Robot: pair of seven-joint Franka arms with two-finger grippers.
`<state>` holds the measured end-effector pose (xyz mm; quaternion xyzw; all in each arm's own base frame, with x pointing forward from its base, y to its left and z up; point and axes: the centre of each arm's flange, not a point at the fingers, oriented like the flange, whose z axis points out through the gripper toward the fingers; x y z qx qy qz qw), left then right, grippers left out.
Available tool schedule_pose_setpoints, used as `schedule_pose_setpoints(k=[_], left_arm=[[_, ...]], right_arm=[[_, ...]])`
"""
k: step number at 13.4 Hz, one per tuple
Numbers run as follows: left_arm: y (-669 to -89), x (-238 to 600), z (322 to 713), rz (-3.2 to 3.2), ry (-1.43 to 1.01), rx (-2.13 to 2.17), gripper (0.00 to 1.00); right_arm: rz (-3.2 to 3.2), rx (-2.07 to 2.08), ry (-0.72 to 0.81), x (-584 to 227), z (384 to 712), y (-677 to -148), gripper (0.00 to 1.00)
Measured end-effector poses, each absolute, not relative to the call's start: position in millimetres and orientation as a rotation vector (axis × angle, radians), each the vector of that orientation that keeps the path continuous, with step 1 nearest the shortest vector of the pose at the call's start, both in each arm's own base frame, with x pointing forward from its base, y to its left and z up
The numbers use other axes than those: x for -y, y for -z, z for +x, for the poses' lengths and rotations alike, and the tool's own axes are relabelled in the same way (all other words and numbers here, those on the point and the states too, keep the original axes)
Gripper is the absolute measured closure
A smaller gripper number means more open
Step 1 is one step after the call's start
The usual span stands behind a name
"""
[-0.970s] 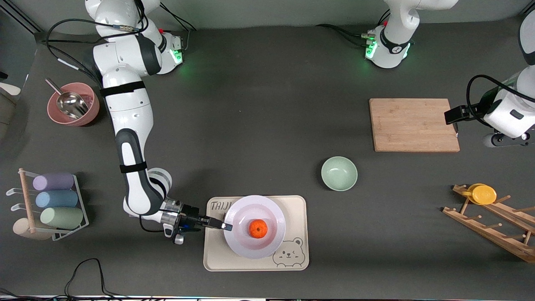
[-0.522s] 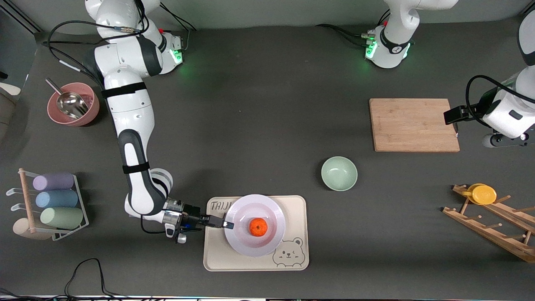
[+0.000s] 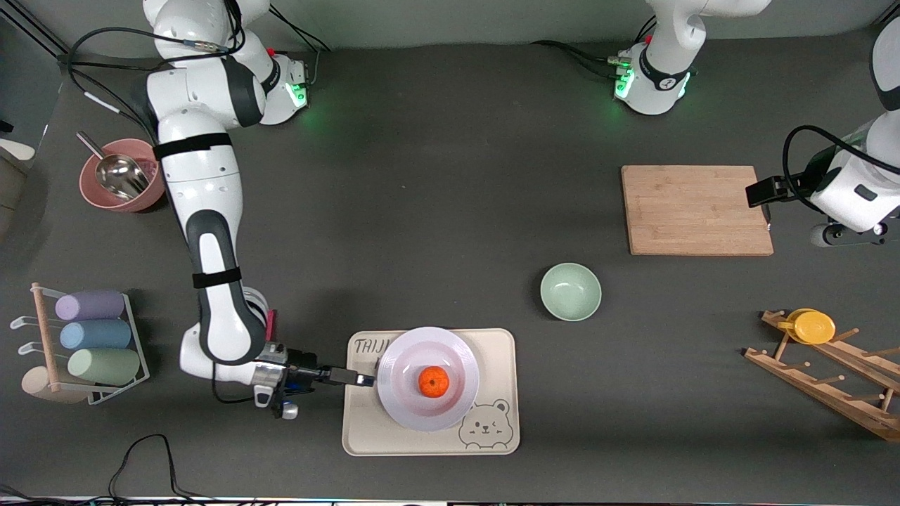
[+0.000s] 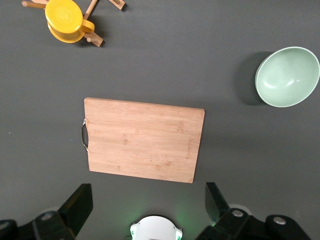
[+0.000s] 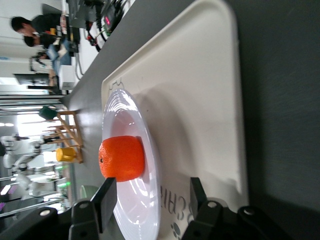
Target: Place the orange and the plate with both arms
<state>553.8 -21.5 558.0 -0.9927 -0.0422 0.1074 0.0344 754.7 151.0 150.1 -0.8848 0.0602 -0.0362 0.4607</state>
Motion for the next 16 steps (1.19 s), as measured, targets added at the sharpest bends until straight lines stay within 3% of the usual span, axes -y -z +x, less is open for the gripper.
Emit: schedule_pose_setpoints(k=[2, 5, 7, 12, 16], left_arm=[[-558.0, 22.2, 553.8, -3.052, -0.33, 0.128, 0.0], [-557.7, 23.9, 553.7, -3.052, -0.331, 0.123, 0.0], [-557.4, 25.8, 553.8, -3.051, -0.332, 0.118, 0.0], [-555.5, 27.7, 554.4, -3.05, -0.337, 0.112, 0.0], [-555.9, 26.5, 554.2, -3.05, -0.338, 0.115, 0.0]], right_arm=[[-2.312, -0.094, 0.045, -122.6, 760.5, -186.7, 0.29], [-2.465, 0.035, -0.034, -86.9, 754.8, -255.4, 0.05], [-2.588, 0.128, -0.061, -57.4, 741.0, -310.8, 0.0], [-2.902, 0.19, -0.14, 8.5, 661.0, -488.5, 0.0], [-3.037, 0.113, -0.11, 37.7, 593.5, -566.3, 0.0]])
